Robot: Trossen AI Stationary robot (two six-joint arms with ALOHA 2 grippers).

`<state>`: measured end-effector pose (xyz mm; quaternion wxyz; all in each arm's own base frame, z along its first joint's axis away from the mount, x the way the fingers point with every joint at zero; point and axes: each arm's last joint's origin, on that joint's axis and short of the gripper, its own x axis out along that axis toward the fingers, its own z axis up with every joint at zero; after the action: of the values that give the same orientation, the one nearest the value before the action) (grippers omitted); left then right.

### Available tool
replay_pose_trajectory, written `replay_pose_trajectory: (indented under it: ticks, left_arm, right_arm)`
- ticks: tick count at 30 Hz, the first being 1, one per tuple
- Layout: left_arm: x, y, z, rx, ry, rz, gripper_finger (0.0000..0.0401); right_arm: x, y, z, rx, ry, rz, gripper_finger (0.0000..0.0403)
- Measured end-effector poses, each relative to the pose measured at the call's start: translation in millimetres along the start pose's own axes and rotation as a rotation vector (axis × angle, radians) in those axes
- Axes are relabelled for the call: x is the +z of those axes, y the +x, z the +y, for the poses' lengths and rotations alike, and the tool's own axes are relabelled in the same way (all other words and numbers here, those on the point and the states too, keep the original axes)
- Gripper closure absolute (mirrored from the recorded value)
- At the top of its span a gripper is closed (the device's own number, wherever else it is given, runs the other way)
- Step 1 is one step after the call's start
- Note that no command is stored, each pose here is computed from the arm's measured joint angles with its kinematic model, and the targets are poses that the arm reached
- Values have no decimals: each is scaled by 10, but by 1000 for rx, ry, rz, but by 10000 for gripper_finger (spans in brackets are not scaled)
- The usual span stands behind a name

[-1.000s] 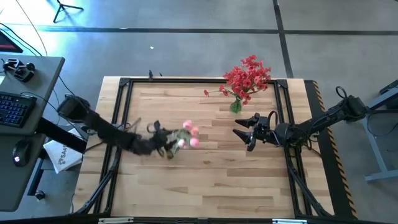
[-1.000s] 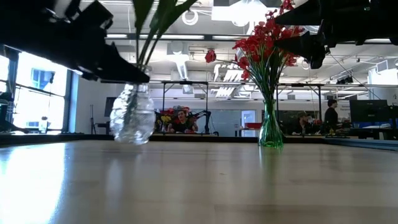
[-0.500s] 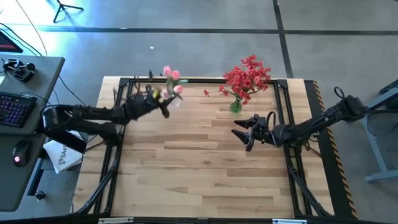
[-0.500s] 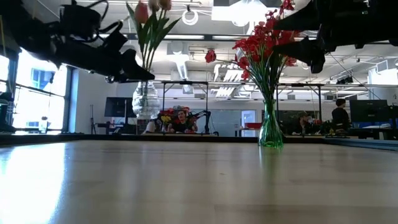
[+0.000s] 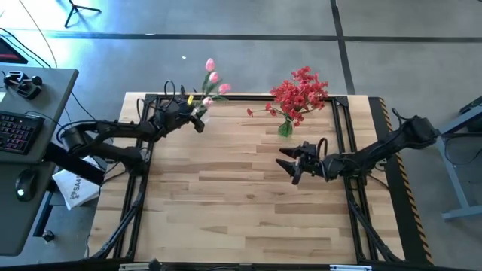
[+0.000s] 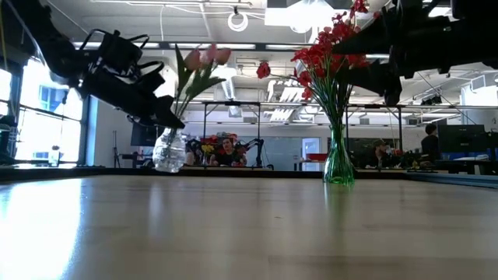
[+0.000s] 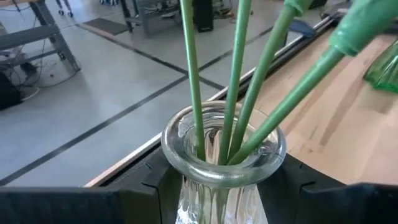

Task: Sort flowers into vase by color
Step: Move the transparent vase to the top right of the table

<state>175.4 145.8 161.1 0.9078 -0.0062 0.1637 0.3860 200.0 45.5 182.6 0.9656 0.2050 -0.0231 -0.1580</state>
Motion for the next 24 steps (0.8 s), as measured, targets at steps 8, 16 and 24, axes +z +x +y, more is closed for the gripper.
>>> replay_pose_trajectory:
  ticks: [8,16,24]
  left_arm:
    - [-82,54,78,34,-1,46,245]
    - [-105,80,72,32,20,55,231]
    - [-181,72,105,47,57,131,188]
  right_arm:
    - [-23,17,5,8,3,-1,144]
    - [-24,18,5,8,-6,-1,144]
    - [-24,18,5,8,-8,-1,144]
